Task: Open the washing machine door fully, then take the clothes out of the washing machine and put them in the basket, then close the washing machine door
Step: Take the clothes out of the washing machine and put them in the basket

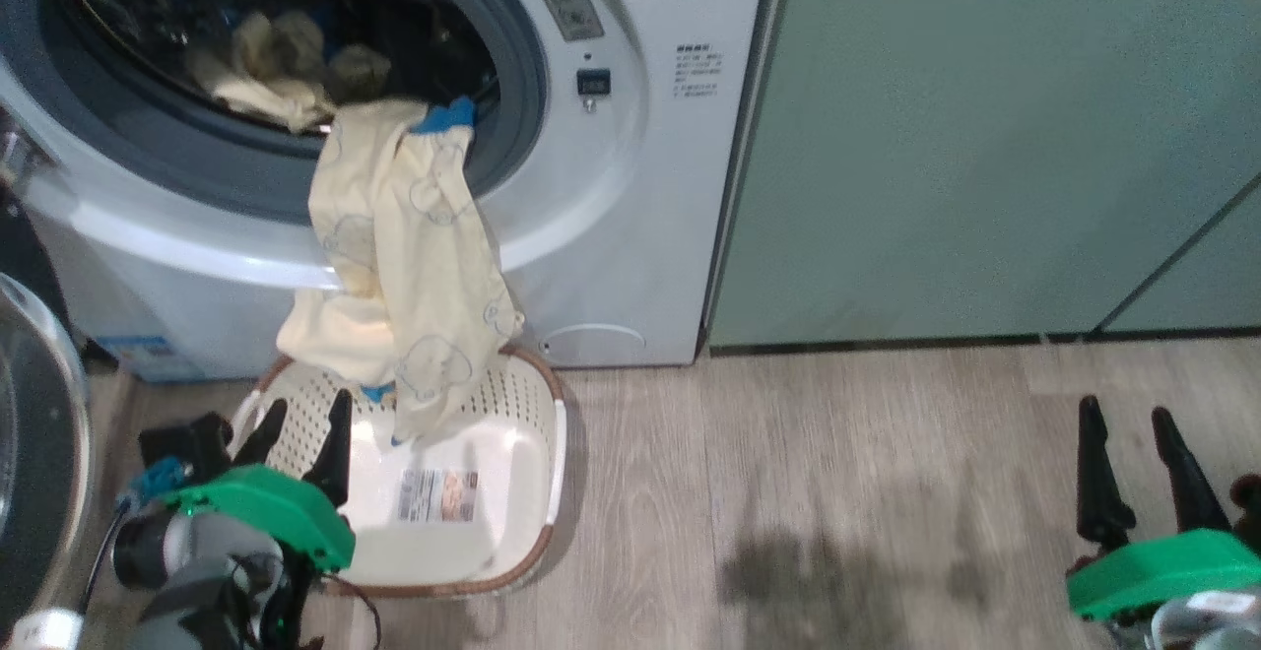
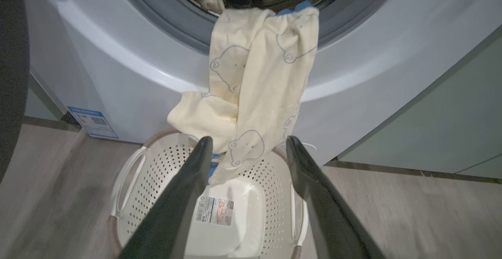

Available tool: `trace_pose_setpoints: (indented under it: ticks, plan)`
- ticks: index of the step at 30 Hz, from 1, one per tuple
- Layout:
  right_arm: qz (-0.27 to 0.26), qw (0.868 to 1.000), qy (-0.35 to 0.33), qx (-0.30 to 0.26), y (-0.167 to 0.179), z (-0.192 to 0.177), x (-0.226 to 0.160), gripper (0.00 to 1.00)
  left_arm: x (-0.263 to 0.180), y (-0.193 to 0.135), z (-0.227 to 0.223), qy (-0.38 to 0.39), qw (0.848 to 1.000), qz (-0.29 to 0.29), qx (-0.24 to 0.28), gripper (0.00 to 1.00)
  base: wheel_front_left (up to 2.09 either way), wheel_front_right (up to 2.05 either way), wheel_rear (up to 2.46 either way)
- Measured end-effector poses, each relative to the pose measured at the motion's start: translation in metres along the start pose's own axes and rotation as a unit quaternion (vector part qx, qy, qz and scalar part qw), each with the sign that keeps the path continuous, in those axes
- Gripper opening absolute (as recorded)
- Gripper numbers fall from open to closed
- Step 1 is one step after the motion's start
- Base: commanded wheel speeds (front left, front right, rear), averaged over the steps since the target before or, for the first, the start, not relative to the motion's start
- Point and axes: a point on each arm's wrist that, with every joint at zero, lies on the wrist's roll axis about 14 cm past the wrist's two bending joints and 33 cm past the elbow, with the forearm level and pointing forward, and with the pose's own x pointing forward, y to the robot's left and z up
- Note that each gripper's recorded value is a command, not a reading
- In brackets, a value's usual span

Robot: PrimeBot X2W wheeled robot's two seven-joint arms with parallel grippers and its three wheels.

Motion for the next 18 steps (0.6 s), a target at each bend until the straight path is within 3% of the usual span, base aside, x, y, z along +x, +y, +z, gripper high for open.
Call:
trace_pose_setpoints:
  ticks: [5,18]
  plan:
    - [-0.002,1.0,-0.009,0.008,-0.002,0.004,-0.015,1.0,-0.023,0.005,0.021,-0.049,0.999,0.014,-0.001,1.0,0.0,0.0,0.0]
    - [-0.003,1.0,-0.016,0.013,-0.004,0.006,-0.028,1.0,-0.051,0.016,0.034,-0.085,0.996,0.034,0.012,1.0,0.0,0.0,0.0]
